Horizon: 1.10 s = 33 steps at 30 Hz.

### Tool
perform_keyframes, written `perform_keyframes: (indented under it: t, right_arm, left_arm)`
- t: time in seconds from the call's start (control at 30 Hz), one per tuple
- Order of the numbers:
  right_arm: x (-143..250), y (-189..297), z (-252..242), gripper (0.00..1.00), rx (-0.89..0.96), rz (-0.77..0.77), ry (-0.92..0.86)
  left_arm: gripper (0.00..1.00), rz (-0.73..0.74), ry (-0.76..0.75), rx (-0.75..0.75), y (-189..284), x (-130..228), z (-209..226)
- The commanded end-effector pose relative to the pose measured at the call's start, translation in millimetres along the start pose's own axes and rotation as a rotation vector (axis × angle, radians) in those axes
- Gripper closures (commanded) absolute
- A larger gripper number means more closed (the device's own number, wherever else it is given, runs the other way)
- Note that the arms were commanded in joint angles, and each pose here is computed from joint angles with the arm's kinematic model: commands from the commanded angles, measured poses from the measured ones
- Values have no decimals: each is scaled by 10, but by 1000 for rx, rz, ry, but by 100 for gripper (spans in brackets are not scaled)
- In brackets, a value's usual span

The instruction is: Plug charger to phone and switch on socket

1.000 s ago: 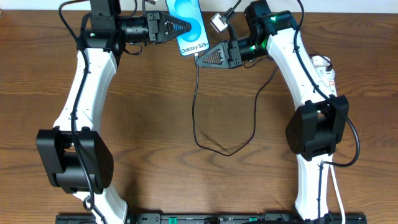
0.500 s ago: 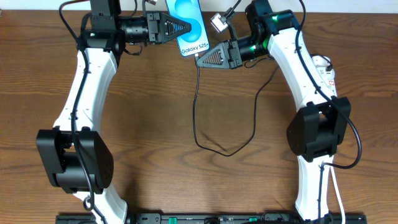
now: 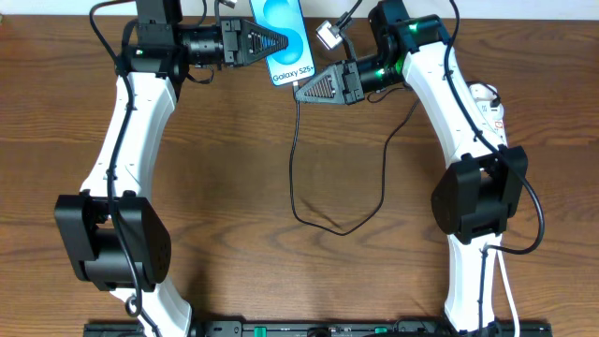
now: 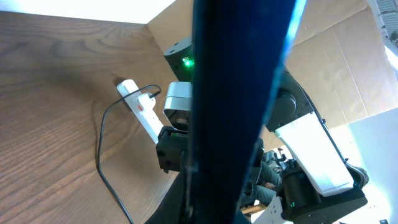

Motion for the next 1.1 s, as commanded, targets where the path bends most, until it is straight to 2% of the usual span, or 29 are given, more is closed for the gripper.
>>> perform_keyframes:
  t: [0.0, 0.77, 1.07]
  right_arm:
    - [-70, 24, 126, 99, 23, 9, 32]
    - [-59, 126, 107, 99, 44, -2, 15]
    - [-44, -58, 124, 99, 42, 46, 27]
  left_arm:
    - [93, 77, -42, 93, -28, 59, -201]
    - [93, 86, -42, 104, -27, 66, -209]
    - [93, 86, -41, 104, -27, 66, -209]
Point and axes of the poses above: each gripper's point midway between its finger pads, its own y axis back along the fingers, its own z axis along the line the jaws close on, x = y × z, the point moved 10 cm from there along y, back along the fingers, and after that the axes turned 12 degrees about y, right-handed, at the moved point
